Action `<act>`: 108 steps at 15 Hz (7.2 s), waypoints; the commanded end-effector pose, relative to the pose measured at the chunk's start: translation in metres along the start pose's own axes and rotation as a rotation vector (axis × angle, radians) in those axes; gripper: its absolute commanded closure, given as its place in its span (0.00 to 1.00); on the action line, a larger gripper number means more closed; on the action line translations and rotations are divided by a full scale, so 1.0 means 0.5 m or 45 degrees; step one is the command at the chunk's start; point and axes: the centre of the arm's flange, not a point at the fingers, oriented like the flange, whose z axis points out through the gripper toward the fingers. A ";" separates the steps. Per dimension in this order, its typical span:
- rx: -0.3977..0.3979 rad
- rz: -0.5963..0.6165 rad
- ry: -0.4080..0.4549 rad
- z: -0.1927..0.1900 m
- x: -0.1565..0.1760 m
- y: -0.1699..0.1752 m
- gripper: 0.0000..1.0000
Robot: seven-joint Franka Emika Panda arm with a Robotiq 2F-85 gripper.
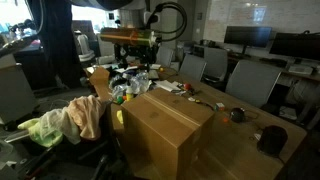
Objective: Put the peach shirt, the white towel, the pink shirt and the green towel on the top of the box respectively
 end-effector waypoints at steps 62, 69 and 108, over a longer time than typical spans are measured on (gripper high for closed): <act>0.005 -0.652 -0.729 0.378 0.112 -0.387 0.00; 0.171 -0.796 -0.798 0.345 0.132 -0.452 0.00; -0.033 -0.654 -0.479 0.346 0.116 -0.528 0.98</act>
